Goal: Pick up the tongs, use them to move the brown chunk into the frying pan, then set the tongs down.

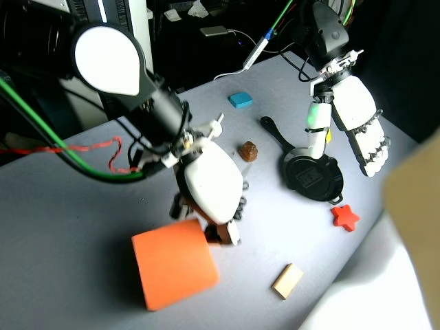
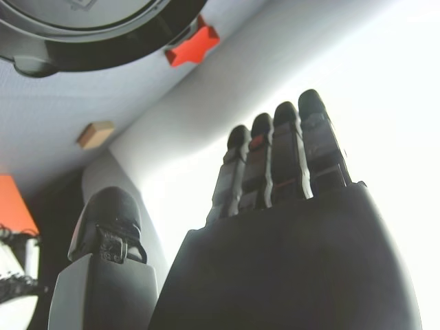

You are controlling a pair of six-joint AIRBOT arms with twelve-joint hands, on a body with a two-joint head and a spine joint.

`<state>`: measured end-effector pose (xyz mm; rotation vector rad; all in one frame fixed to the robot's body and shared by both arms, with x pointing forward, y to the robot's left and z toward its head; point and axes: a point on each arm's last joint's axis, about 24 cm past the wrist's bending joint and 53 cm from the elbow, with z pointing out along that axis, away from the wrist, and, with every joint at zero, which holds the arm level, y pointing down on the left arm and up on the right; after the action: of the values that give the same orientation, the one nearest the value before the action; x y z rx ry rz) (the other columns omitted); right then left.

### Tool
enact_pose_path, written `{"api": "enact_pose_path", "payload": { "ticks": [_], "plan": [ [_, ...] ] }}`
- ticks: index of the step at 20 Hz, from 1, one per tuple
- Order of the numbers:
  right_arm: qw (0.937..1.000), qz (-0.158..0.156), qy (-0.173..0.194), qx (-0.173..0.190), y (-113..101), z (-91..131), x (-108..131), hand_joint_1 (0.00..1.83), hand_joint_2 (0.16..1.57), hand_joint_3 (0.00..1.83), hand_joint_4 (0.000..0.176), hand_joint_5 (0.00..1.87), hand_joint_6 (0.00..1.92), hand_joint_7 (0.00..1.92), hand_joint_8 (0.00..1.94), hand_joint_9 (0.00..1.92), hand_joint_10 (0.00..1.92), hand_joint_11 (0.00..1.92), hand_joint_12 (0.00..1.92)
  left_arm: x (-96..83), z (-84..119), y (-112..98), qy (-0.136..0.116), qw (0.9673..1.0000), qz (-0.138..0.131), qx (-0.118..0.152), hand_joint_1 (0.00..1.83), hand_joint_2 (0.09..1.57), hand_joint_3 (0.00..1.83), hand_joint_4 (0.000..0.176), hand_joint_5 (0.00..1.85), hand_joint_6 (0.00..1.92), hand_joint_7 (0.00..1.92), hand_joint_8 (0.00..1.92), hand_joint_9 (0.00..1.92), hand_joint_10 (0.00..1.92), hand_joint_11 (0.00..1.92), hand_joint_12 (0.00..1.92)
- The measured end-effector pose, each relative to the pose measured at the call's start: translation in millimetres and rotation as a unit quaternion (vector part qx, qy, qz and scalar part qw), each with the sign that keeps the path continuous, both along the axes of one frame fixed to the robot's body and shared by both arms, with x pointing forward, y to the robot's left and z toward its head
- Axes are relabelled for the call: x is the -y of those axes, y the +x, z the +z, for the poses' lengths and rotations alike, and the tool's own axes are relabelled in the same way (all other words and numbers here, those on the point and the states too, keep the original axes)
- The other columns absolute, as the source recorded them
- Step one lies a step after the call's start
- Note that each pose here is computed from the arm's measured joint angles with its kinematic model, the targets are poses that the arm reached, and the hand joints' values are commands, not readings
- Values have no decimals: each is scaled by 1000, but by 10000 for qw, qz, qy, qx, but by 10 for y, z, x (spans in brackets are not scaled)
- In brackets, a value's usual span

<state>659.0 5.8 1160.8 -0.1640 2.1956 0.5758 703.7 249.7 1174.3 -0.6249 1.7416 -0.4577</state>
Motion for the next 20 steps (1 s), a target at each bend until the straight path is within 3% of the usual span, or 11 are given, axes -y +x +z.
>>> {"api": "enact_pose_path", "payload": {
  "ticks": [7, 8, 9, 11, 14, 20],
  "plan": [
    [9993, -295, 207, 25, 6, 47, -87, 1077, 1256, 3, 0, 710, 1375, 874, 0, 869, 2, 286, 1352, -21, -15, 6, 25, 10000, 7, -12, 0, 1228, 0, 0, 9, 1, 28, 2, 12, 2, 6, 44],
    [9994, -298, 189, 10, -29, 37, -97, 1043, 1221, 0, 0, 743, 380, 857, 8, 844, 10, 273, 1319, -41, -13, 11, 29, 10000, 37, -7, 0, 1220, 0, 0, 21, 0, 45, 0, 29, 0, 0, 106],
    [9990, -370, 236, -33, -62, 15, -98, 1043, 1221, 0, 0, 743, 380, 857, 8, 844, 10, 273, 1319, -54, -12, 17, 28, 10000, 50, -8, 0, 1220, 0, 0, 21, 0, 45, 0, 29, 0, 0, 106],
    [9977, -549, 372, -113, -138, -25, -108, 1054, 1212, 0, 0, 816, 99, 818, 0, 816, 0, 245, 1329, -65, -7, 22, 39, 10000, 62, 3, 0, 1228, 2, 0, 21, 0, 27, 0, 14, 0, 0, 78],
    [9959, -791, 434, -76, -127, -20, -46, 1045, 1204, 0, 0, 832, 85, 826, 3, 816, 1, 243, 1326, -79, -10, 29, 41, 10000, 71, 0, 0, 1224, 0, 0, 14, 0, 25, 0, 11, 0, 0, 58],
    [9964, -758, 307, -201, -267, -158, -52, 1028, 1220, 3, 0, 842, 50, 827, 3, 813, 6, 231, 1352, -124, -28, 38, 54, 9999, 115, -13, 0, 1219, 0, 0, 20, 1, 37, 5, 22, 5, 0, 70]
  ]
}}
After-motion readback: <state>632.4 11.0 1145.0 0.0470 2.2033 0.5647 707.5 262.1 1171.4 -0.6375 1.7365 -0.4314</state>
